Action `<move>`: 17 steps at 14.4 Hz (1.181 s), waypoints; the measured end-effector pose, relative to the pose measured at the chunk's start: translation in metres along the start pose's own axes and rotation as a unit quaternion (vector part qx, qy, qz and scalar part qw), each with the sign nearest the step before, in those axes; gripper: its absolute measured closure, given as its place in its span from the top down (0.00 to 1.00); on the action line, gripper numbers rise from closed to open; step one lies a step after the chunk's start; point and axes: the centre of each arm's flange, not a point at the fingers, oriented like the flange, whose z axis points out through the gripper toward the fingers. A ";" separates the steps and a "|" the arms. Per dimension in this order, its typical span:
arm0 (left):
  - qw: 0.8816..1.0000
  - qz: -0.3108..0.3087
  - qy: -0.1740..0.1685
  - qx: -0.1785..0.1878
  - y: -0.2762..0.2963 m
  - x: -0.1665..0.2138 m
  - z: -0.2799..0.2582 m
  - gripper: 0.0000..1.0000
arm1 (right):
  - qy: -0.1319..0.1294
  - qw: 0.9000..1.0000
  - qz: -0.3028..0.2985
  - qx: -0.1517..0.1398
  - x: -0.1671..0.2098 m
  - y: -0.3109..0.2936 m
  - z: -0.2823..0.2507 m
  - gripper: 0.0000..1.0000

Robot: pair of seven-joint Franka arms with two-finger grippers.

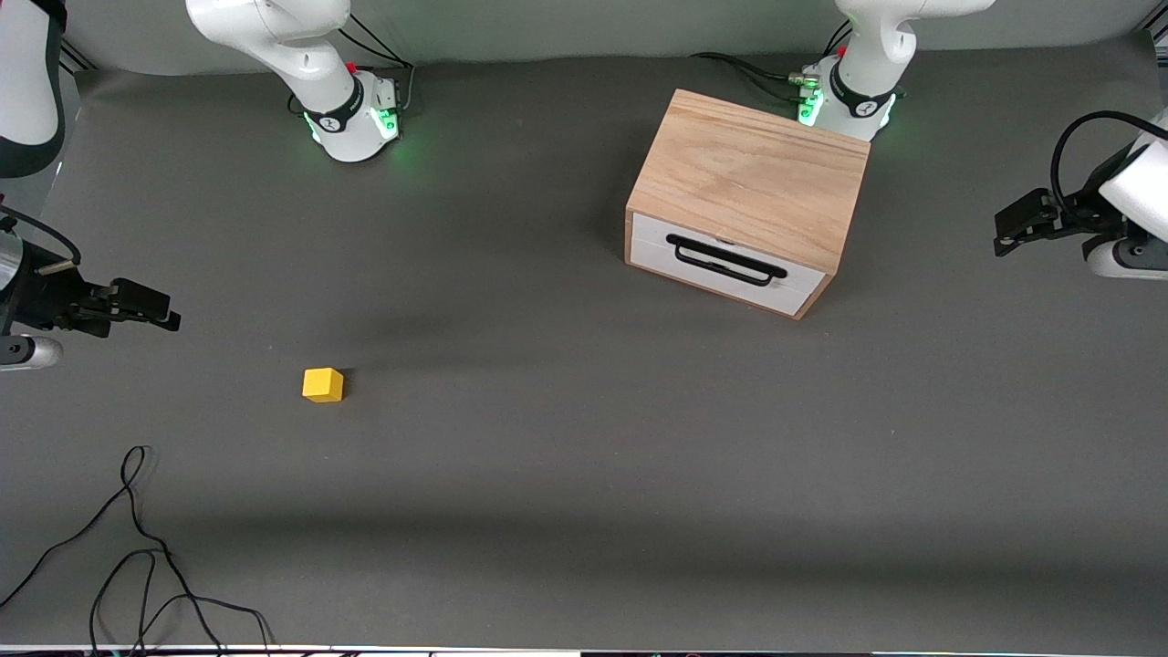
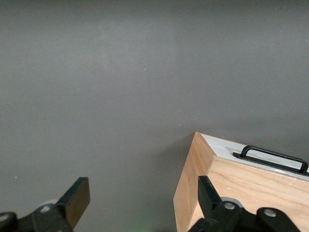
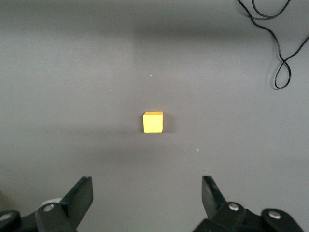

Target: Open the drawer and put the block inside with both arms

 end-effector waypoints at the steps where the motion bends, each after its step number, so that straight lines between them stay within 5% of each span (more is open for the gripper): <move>1: 1.000 0.000 -0.001 0.000 0.000 0.000 0.001 1.00 | -0.001 1.000 0.000 0.000 0.000 0.000 0.001 1.00; 10: 1.000 -0.006 -0.006 -0.001 0.002 -0.001 0.004 1.00 | -0.001 1.000 -0.001 0.000 0.001 -0.002 0.002 1.00; 13: 0.999 -0.048 -0.013 0.000 0.021 -0.002 0.004 1.00 | -0.003 1.000 -0.002 0.000 0.001 -0.003 0.003 1.00; 17: 0.987 -0.163 -0.008 0.007 0.125 -0.013 0.001 1.00 | -0.003 1.000 -0.003 0.000 0.001 -0.003 0.003 1.00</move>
